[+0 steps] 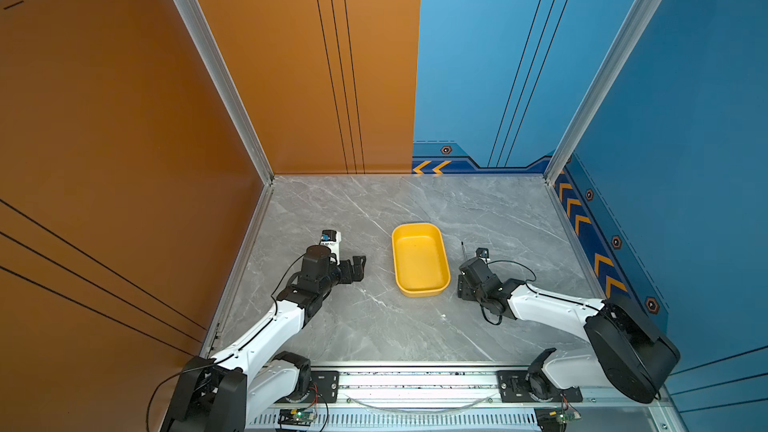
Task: Put the screwdriver in the bin
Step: 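Close the right gripper on the screwdriver handle, then lift the screwdriver with the right gripper and carry it over the yellow bin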
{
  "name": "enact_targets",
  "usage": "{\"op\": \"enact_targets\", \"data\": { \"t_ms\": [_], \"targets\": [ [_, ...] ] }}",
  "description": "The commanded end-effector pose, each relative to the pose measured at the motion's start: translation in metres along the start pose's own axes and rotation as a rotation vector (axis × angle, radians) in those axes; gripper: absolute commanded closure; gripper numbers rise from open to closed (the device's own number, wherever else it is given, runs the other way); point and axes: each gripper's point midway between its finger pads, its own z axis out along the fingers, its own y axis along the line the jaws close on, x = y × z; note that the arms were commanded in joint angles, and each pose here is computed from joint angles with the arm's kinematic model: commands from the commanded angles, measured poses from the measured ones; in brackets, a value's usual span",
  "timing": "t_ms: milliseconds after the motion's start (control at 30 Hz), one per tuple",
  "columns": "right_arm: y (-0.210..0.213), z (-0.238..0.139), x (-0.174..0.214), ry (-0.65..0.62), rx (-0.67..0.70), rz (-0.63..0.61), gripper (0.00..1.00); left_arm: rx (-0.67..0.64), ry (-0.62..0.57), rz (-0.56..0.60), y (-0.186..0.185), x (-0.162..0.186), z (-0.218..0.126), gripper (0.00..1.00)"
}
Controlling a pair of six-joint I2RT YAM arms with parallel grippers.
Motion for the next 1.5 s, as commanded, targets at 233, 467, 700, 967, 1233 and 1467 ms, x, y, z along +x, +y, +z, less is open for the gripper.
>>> {"op": "enact_targets", "data": {
  "t_ms": [233, 467, 700, 967, 1233, 1467],
  "targets": [
    [0.008, 0.007, -0.01, -0.003, 0.003, -0.014, 0.58, -0.005, 0.029, 0.008, 0.002, 0.01, -0.002, 0.02],
    [0.006, 0.011, -0.007, 0.016, 0.009, -0.004, 0.77, -0.008, 0.036, 0.012, 0.002, 0.011, -0.002, 0.02],
    [0.003, 0.005, -0.012, 0.007, 0.007, 0.022, 1.0, -0.005, 0.04, 0.011, 0.001, 0.011, -0.001, 0.02],
    [0.002, -0.045, -0.051, -0.119, -0.052, 0.085, 1.0, 0.036, 0.046, 0.015, -0.006, 0.011, 0.002, 0.02],
    [0.038, -0.105, -0.098, -0.238, -0.243, 0.133, 1.0, 0.161, 0.081, 0.028, -0.026, 0.017, 0.01, 0.02],
    [0.099, -0.119, -0.099, -0.205, -0.35, 0.038, 1.0, 0.266, 0.121, 0.035, -0.044, 0.022, 0.014, 0.02]
  ]
}}
